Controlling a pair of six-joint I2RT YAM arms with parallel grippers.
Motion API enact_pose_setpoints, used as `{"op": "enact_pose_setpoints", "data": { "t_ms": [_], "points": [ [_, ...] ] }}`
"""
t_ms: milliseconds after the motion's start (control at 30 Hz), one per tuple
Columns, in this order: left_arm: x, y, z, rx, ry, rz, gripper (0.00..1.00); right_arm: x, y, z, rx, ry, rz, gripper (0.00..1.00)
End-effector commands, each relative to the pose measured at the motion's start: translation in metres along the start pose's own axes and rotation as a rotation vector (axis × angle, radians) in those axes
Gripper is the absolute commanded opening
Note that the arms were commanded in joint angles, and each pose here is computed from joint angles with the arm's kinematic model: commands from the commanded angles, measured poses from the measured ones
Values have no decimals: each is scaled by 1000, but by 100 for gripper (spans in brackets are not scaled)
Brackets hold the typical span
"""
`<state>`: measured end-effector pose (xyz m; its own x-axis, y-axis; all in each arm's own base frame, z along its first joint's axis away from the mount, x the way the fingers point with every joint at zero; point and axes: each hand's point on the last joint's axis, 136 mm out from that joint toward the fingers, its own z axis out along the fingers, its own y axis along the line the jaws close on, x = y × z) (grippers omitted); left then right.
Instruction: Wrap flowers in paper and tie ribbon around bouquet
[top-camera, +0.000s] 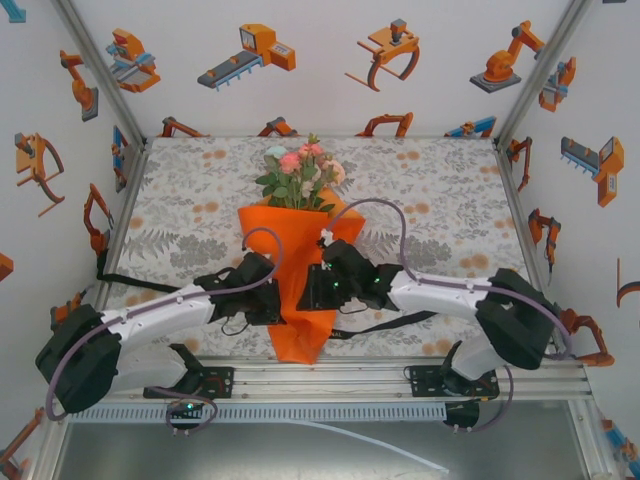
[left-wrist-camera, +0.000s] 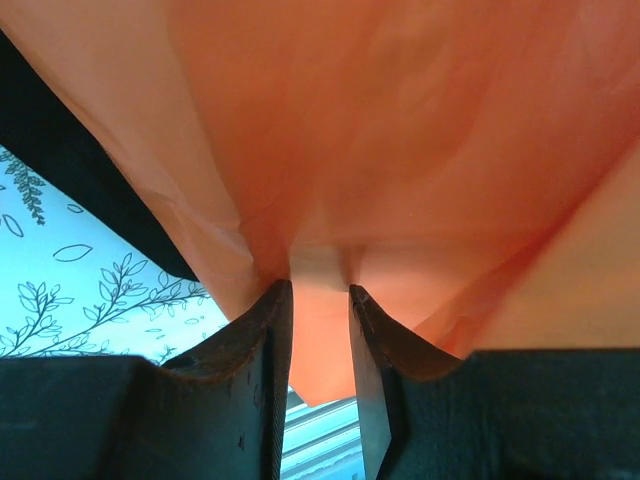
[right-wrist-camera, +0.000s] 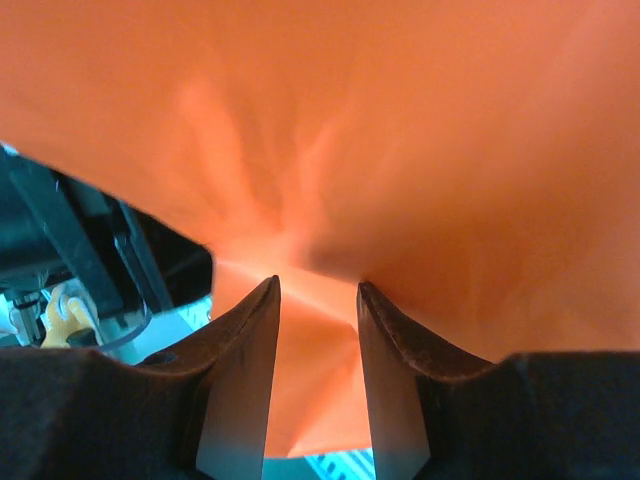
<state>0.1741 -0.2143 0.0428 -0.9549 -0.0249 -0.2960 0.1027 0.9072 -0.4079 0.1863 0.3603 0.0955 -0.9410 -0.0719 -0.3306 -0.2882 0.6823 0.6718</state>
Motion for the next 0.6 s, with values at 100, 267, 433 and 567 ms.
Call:
{"op": "enact_pose_setpoints", "data": {
  "t_ms": [100,267,433,567],
  "points": [
    [-4,1,0,15,-41,-33,33,-4,27,15,-111,2,-64,39],
    [-26,15,-50,-48,-208,-2,39,-2,10,24,-39,8,-86,41],
    [-33,-3,-93,103,-301,-18,45,-7,18,32,-54,16,-91,41],
    [-27,-6,-79,182,-235,-210,58,-9,18,32,-50,5,-91,41]
  ]
}}
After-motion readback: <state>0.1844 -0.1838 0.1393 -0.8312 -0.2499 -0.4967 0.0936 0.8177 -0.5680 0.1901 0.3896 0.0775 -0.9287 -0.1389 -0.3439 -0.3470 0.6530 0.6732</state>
